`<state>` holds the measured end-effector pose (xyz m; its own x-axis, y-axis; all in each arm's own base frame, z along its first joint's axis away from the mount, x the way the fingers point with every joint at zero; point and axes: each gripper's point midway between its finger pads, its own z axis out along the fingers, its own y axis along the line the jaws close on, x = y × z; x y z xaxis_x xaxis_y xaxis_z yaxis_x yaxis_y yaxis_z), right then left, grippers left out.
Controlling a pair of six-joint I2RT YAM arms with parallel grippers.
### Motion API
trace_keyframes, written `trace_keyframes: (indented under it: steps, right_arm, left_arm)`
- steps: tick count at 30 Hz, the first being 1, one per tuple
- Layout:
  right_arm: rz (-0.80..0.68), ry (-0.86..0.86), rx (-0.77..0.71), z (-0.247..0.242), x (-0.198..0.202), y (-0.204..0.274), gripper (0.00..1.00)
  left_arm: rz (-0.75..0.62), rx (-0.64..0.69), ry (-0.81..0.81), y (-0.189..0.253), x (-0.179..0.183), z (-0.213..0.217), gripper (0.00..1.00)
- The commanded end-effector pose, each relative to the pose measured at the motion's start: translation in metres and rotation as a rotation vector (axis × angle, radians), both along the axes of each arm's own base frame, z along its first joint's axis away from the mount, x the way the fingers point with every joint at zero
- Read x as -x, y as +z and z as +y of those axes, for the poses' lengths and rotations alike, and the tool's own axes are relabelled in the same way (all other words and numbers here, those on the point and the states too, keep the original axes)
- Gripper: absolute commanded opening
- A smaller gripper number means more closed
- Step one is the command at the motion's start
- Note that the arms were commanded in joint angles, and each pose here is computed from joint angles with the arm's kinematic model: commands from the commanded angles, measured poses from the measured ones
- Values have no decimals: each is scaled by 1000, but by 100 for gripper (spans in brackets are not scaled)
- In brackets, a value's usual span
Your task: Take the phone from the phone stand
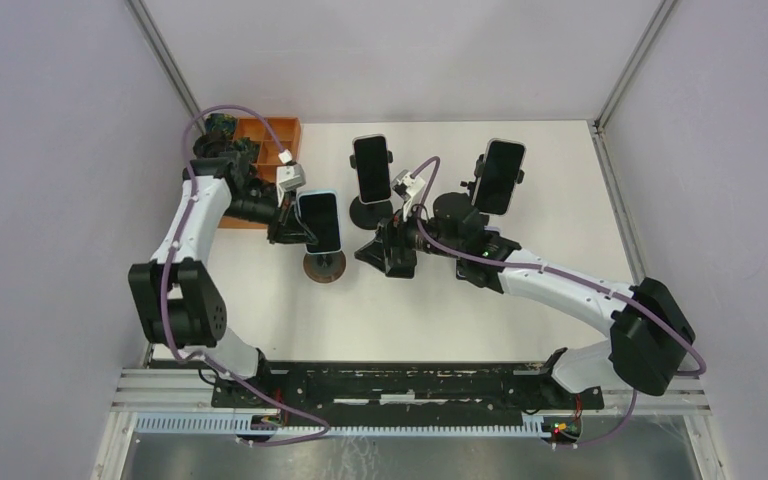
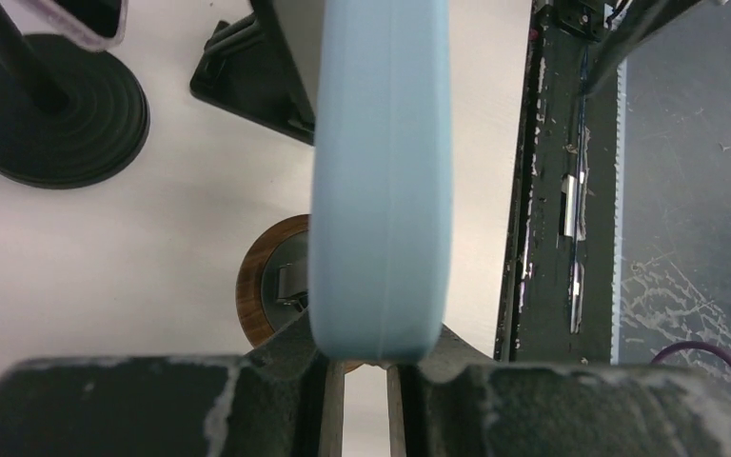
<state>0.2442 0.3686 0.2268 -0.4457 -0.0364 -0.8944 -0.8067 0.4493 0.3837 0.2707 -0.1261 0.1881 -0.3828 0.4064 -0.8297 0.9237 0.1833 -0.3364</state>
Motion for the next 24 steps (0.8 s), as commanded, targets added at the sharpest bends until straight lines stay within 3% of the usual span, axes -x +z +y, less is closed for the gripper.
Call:
trace_keyframes:
  steps: [1, 8, 13, 24]
  right_arm:
    - [-48, 92, -169, 23, 6, 44, 86]
    - [-40, 164, -243, 39, 16, 51, 80]
    - [-45, 206, -283, 43, 27, 53, 67]
    - [-57, 268, -373, 36, 50, 68, 5]
  left_arm:
    - [-95, 69, -24, 51, 25, -15, 2]
    - [-63, 75, -96, 66, 62, -41, 2]
    - [-68, 82, -116, 84, 78, -50, 2]
    - [-60, 75, -118, 94, 88, -54, 2]
